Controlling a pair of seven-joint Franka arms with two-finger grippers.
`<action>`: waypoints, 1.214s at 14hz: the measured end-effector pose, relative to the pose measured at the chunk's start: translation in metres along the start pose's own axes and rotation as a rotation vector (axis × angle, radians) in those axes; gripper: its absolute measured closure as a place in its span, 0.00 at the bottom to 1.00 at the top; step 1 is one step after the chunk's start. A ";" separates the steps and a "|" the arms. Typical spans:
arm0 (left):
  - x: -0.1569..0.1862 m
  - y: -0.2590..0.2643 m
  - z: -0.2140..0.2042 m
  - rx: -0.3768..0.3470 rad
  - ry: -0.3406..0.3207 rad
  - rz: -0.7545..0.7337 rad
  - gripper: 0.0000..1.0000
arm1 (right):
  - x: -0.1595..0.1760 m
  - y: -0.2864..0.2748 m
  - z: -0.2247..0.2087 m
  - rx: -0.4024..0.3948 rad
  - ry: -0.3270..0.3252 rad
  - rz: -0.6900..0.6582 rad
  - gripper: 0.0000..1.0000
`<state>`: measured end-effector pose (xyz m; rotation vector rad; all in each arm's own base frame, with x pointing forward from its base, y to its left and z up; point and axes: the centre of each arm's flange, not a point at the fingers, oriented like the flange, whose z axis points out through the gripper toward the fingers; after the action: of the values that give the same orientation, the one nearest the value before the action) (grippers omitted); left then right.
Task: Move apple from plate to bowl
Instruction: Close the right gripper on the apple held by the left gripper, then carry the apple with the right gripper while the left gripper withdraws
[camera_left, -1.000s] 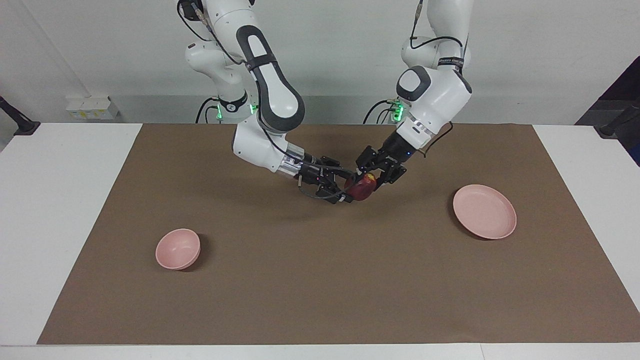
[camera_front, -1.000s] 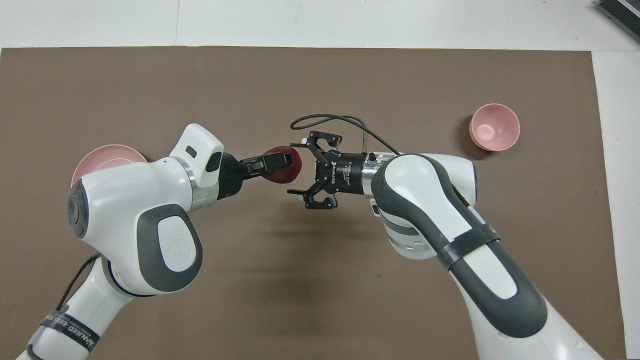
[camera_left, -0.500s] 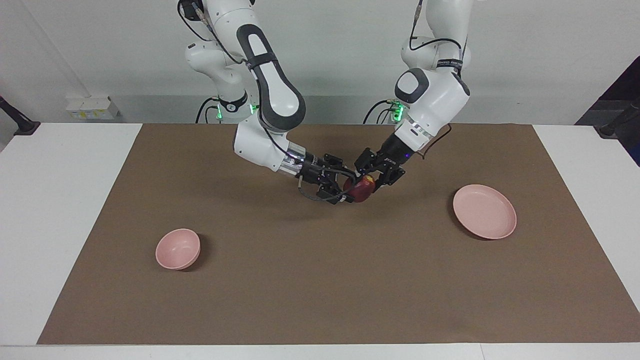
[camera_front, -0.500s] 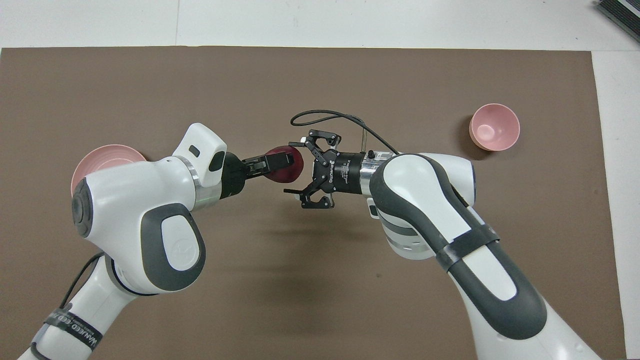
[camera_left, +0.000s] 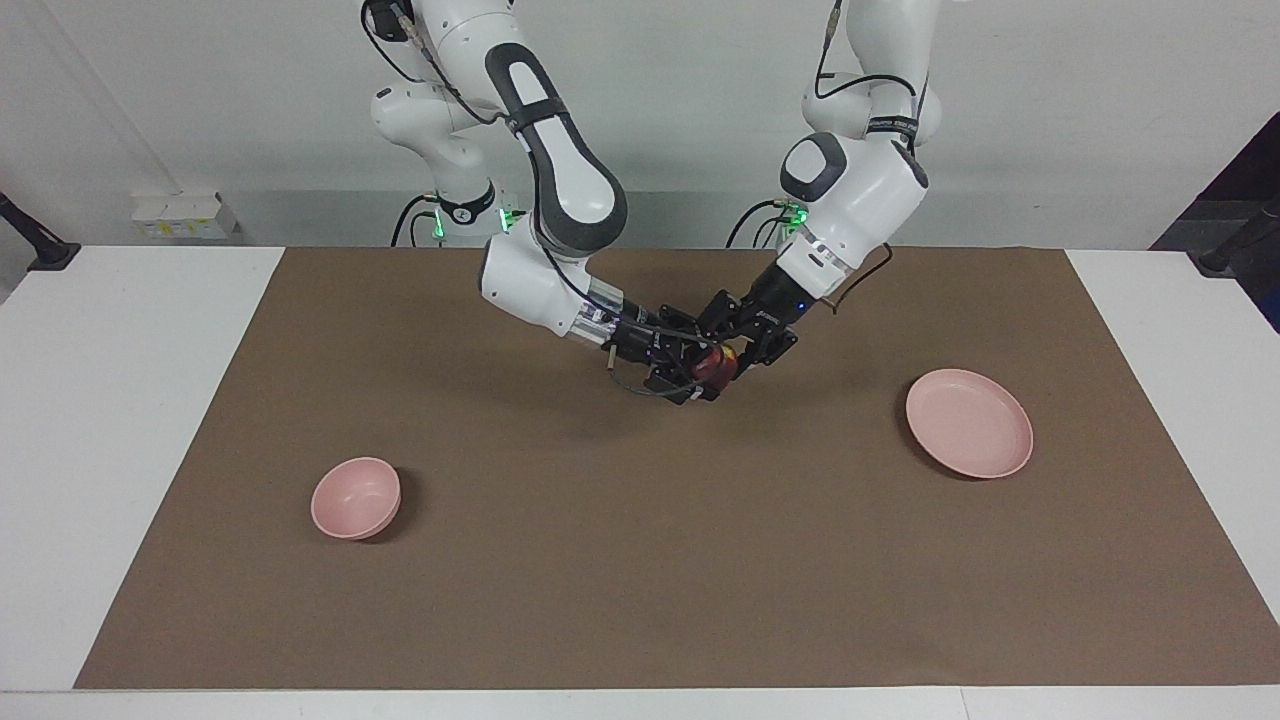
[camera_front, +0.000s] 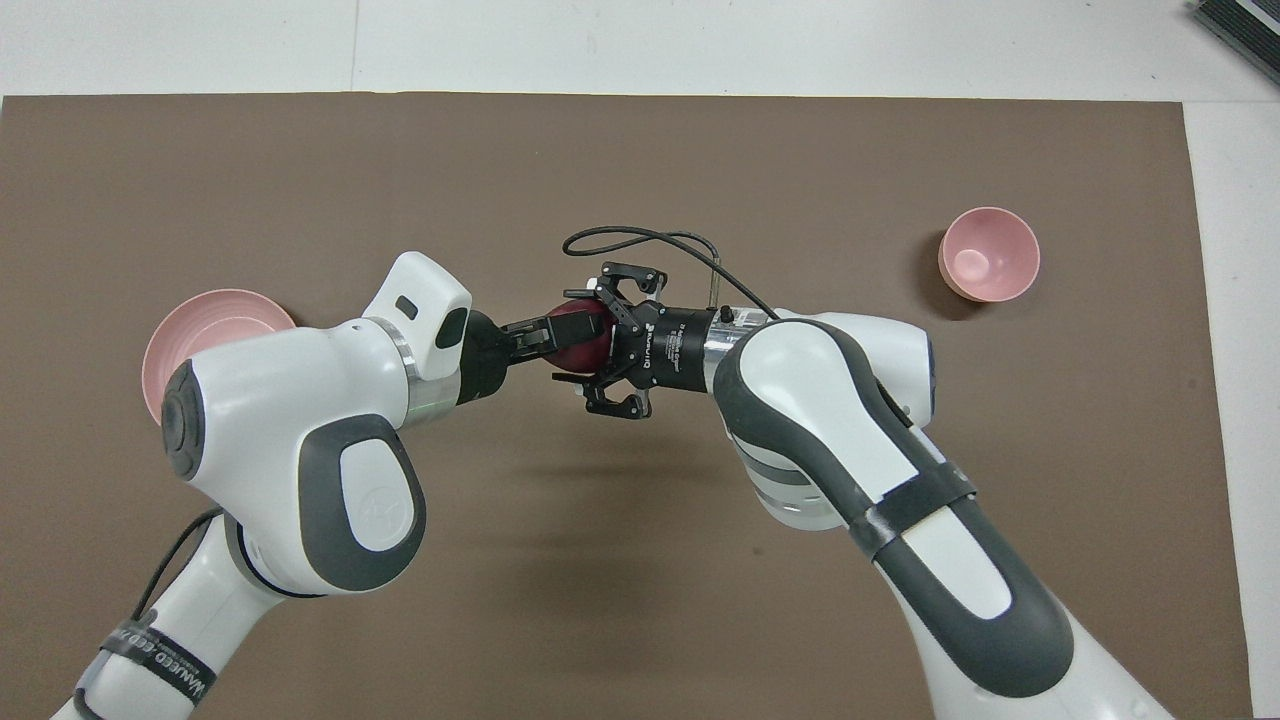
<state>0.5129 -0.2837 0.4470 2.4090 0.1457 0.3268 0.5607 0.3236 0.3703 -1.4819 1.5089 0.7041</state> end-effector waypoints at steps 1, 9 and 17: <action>0.000 0.000 0.000 0.000 0.000 0.000 0.25 | 0.000 0.000 0.000 0.000 0.000 0.000 0.22; 0.001 0.001 -0.001 -0.002 0.003 0.001 0.25 | -0.001 -0.001 -0.001 0.002 -0.002 -0.002 0.22; 0.007 0.005 -0.006 0.014 0.015 0.040 0.00 | 0.001 -0.002 -0.002 0.004 0.000 0.001 0.22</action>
<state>0.5183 -0.2820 0.4558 2.4261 0.1069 0.3630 0.5623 0.3212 0.3706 -1.4787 1.5103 0.7014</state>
